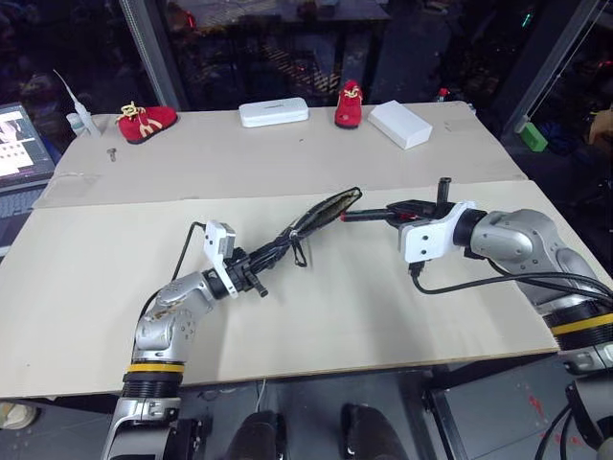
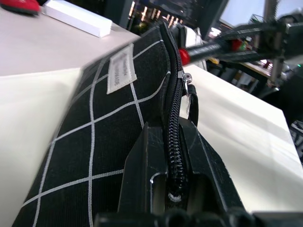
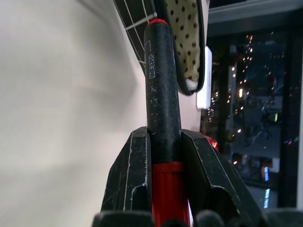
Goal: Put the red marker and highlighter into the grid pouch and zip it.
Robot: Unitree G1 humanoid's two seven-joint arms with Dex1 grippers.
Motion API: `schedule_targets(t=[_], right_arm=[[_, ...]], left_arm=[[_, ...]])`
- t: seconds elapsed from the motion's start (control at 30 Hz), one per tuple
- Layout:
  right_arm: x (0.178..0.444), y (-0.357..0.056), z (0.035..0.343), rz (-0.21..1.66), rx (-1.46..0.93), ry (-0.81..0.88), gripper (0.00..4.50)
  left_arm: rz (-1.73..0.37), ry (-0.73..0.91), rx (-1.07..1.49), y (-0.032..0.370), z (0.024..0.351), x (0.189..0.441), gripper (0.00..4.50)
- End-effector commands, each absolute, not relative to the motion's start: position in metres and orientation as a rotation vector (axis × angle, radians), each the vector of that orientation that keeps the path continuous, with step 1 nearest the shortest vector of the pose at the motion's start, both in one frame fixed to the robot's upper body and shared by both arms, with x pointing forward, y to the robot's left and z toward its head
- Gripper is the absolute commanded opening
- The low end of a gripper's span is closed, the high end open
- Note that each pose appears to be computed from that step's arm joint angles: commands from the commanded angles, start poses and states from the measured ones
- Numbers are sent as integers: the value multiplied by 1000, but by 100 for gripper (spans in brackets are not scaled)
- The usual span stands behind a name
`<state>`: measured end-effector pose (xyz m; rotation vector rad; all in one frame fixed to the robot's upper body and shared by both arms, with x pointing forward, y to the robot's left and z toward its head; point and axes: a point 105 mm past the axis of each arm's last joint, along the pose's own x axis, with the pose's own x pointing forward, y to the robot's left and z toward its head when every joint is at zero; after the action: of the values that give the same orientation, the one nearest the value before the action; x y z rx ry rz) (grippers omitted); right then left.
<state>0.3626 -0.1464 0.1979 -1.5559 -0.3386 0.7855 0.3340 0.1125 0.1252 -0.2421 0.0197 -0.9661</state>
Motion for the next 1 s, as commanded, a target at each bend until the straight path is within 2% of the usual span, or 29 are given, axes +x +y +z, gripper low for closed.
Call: schedule_targets(t=[0.03, 0.23, 0.4, 0.8, 1.0], right_arm=[[361, -140, 216, 763, -1573, -427, 54], [355, -161, 240, 716, -1543, -453, 54], [349, -165, 243, 737, -1577, -452, 54], [352, -152, 223, 791, -1629, -455, 54], [344, -161, 225, 784, -1576, -467, 54]], left_arm=[[-1034, -4, -220, 102, 133, 331, 0], [-1047, 1, -211, 102, 132, 331, 0], [-1060, 6, -212, 99, 130, 330, 0], [-1076, 6, -225, 92, 130, 327, 0], [-1075, 1, -229, 92, 131, 328, 0]])
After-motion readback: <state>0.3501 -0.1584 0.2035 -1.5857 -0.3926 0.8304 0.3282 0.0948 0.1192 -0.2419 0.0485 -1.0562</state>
